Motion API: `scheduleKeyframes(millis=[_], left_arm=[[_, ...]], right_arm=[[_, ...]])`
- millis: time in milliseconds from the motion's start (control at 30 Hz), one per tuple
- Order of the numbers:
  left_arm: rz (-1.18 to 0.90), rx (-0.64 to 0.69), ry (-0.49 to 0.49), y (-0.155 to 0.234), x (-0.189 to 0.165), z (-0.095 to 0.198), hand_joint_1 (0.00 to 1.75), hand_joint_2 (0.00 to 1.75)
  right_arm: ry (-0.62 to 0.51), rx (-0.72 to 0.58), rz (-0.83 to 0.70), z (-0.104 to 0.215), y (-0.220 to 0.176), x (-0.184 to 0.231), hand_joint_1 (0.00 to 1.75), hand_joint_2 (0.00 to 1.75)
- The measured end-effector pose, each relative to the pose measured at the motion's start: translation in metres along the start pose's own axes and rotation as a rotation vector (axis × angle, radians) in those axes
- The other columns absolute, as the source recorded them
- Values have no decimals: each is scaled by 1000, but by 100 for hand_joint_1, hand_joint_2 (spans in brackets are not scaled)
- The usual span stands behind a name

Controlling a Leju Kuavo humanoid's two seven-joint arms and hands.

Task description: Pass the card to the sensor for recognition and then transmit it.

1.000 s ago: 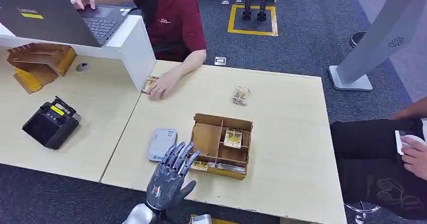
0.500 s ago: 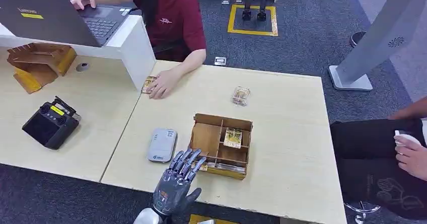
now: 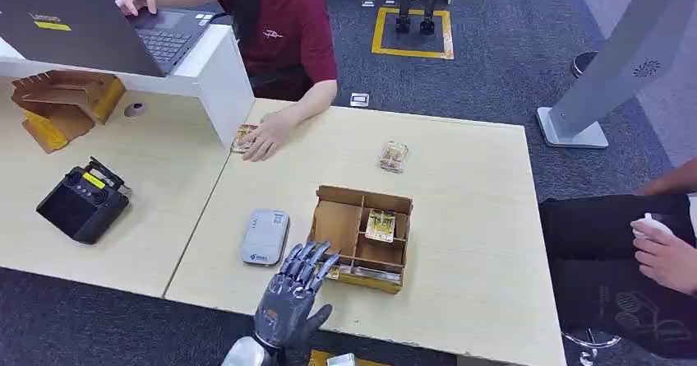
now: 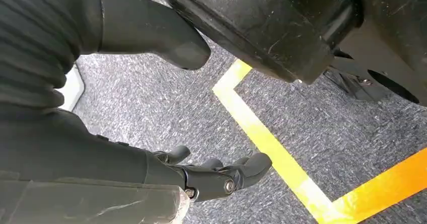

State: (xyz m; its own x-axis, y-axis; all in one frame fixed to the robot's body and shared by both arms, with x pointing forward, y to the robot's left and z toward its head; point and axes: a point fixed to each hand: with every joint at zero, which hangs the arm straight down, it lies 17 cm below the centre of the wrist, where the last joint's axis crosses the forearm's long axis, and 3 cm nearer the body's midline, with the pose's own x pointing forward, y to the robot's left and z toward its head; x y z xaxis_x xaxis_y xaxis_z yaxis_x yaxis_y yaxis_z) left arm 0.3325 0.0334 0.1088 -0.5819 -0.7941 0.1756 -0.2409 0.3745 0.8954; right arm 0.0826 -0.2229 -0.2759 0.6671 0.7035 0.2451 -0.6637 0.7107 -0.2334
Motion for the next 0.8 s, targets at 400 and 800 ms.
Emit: scheduleKeyframes(millis=[400, 800], left_arm=[[0, 0, 37, -2, -12, -4, 0, 175], [8, -14, 51, -7, -15, -2, 3, 175]], right_arm=[[-3, 1, 5, 0, 0, 2, 0, 175], [-4, 2, 8, 0, 1, 2, 0, 175]])
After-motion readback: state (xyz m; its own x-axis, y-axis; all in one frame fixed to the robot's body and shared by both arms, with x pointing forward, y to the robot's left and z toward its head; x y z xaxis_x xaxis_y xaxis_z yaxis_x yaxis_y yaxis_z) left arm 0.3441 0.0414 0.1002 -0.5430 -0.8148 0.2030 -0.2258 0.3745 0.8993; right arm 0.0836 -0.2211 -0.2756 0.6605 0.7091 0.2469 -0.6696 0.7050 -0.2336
